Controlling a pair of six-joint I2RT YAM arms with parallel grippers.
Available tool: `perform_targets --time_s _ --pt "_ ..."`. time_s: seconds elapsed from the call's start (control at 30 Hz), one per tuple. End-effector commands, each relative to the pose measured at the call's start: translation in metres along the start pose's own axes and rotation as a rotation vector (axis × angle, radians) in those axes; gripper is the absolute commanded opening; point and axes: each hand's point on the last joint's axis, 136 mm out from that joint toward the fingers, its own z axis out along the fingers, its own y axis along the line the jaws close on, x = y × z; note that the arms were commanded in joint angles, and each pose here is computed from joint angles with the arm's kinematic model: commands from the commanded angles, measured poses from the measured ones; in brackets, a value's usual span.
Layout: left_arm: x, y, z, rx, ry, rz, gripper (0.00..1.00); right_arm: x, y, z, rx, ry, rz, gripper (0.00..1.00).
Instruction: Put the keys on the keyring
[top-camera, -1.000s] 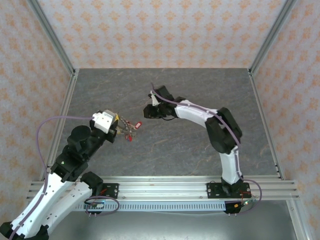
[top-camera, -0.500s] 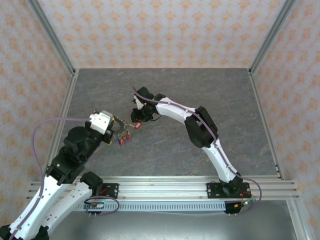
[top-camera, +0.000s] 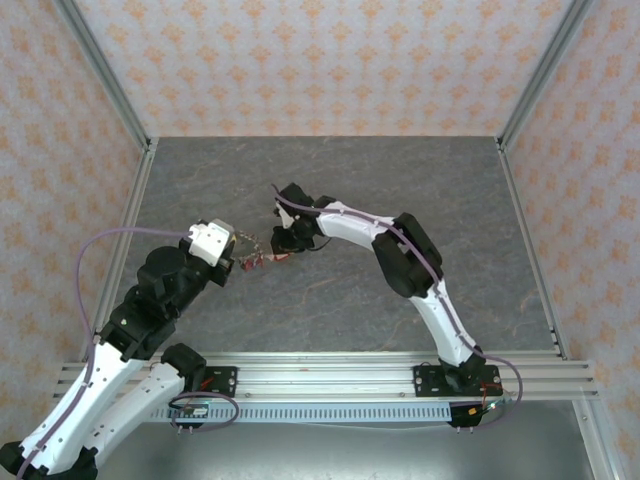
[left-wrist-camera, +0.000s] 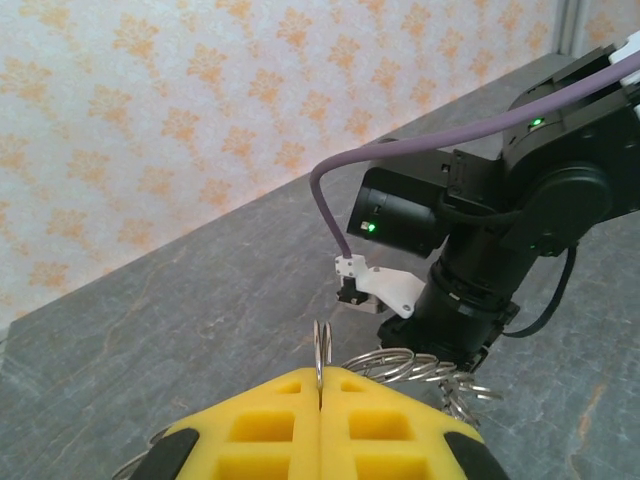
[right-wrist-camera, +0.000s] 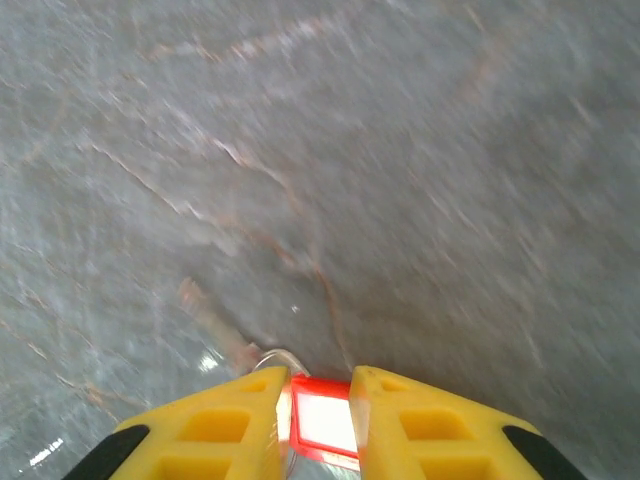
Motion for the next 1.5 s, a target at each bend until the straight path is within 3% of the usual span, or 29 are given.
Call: perform_targets --time_s 0.0,0.47,0.6,0.93,1.07,1.27,1.47 --pt "-0.027 -0.008 -0.001 0.069 -0.087 -0.015 0.0 0.022 -0.043 -0.01 0.128 -0.01 0.079 0.24" --pt "-0.029 -0.053 0.037 0.296 -0.091 -0.07 0.0 0.126 -0.173 -0.109 0.287 -0.226 0.45 0.23" --pt "-0.029 -0.067 0.044 0.353 -0.099 -0.074 0.0 0.134 -0.175 -0.129 0.281 -0.269 0.465 0.23" --pt "-0.002 -0.116 0.06 0.498 -0.033 -0.052 0.0 0.104 -0.142 -0.179 0.204 -0.429 0.286 0.3" --pt "0.006 -0.129 0.061 0.551 -0.027 -0.053 0.0 0.112 -0.134 -0.177 0.181 -0.378 0.207 0.31" --pt "0.012 -0.146 0.066 0.624 -0.007 -0.037 0.0 0.129 -0.146 -0.164 0.239 -0.257 0.248 0.34" --pt "0.012 -0.161 0.068 0.697 -0.003 -0.019 0.0 0.131 -0.154 -0.152 0.254 -0.231 0.323 0.33"
